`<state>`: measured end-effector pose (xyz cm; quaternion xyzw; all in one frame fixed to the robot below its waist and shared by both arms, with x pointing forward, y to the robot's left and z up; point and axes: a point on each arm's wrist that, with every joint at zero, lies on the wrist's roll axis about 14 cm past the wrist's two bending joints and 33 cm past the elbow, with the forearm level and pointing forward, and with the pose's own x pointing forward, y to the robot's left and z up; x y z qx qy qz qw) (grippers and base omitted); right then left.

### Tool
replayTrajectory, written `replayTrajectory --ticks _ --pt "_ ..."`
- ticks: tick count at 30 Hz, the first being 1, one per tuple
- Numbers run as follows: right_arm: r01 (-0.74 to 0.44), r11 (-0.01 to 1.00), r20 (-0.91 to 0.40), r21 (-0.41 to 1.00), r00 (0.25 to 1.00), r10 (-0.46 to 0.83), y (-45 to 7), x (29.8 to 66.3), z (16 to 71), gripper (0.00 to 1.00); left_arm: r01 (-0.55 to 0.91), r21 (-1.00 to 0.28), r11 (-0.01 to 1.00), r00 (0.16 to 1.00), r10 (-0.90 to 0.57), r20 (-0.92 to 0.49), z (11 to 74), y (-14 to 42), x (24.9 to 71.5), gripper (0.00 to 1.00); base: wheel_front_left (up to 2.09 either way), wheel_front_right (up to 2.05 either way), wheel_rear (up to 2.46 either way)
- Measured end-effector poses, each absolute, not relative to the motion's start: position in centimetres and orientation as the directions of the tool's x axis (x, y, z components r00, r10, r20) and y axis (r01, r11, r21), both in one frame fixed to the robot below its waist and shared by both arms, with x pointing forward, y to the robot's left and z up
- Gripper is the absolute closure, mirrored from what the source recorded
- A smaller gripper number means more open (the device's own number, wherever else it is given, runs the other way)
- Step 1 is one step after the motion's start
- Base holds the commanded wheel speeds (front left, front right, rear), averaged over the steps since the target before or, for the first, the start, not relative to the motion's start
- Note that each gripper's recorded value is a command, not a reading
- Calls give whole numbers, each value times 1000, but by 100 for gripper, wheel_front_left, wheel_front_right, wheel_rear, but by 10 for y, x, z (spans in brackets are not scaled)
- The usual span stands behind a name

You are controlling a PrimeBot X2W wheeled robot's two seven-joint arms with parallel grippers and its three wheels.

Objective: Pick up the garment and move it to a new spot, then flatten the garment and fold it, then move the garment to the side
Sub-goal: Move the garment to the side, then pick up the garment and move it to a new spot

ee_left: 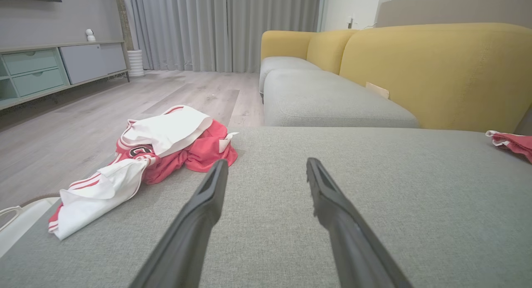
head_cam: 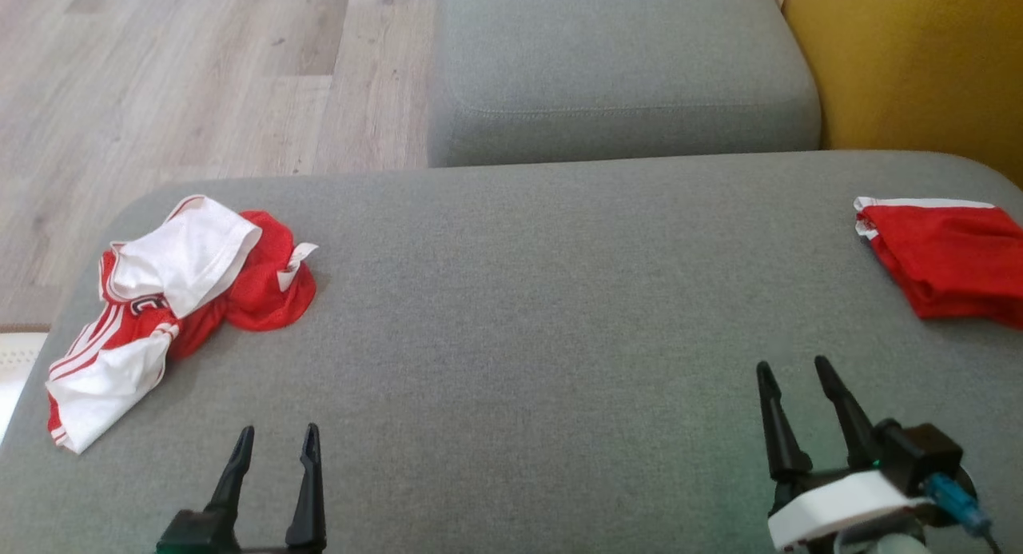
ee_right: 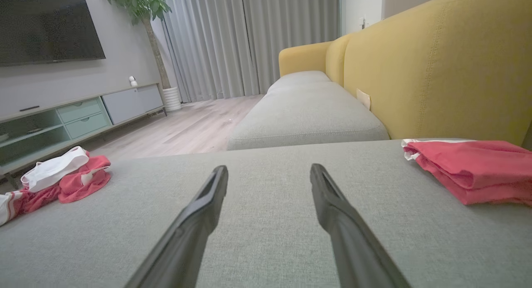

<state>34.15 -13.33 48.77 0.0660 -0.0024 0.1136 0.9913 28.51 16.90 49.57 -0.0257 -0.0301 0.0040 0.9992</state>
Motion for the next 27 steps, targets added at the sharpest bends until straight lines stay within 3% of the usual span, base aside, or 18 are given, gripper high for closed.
replayTrajectory --ticks 27 --pt "-209 964 0 162 977 212 -136 339 480 0 48 -38 998 999 -47 28 489 154 306 0 0 0 0"
